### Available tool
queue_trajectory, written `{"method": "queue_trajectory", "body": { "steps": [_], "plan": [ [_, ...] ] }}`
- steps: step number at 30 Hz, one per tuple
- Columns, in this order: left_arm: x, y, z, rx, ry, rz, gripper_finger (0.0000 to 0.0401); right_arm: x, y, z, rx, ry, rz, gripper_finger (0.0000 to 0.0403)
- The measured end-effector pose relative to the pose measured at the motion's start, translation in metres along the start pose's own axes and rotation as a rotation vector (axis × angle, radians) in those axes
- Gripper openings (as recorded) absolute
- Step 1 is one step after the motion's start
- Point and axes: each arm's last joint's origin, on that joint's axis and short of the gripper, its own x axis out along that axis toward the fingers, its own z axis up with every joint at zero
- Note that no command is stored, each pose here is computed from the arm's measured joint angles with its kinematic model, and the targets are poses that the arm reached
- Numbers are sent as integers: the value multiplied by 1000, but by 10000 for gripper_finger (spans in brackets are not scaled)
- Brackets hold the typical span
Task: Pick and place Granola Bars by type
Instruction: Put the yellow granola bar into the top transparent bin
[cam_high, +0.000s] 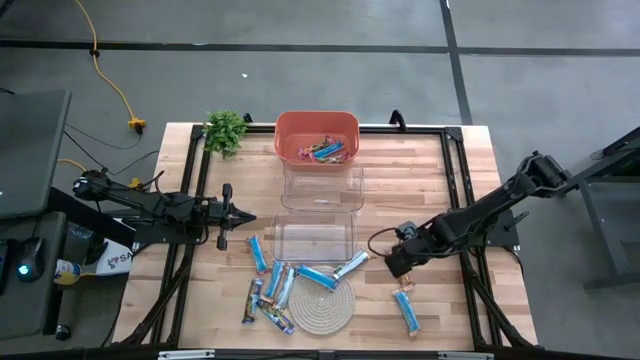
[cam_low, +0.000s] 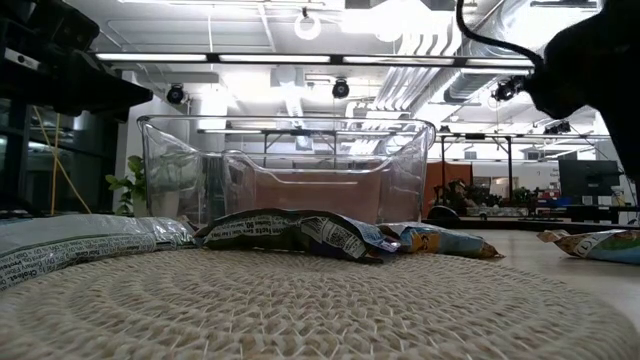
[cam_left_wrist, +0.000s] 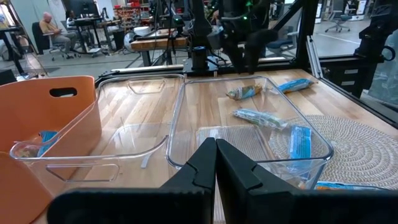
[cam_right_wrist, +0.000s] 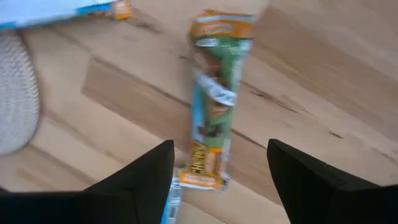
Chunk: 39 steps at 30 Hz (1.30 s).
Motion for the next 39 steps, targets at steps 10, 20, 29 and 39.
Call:
{"method": "queue_trajectory", "body": {
  "steps": [10,20,29,39],
  "plan": [
    [0,0,0,0,0,0,7,31,17,2,-71,24,-94,244],
    [0,0,0,0,0,0,7,56,26,4,-38,15,-179,245],
    [0,0,0,0,0,0,7,69,26,5,11,10,-227,244],
    [0,0,0,0,-1,0,7,70,26,5,23,11,-227,218]
  ]
}}
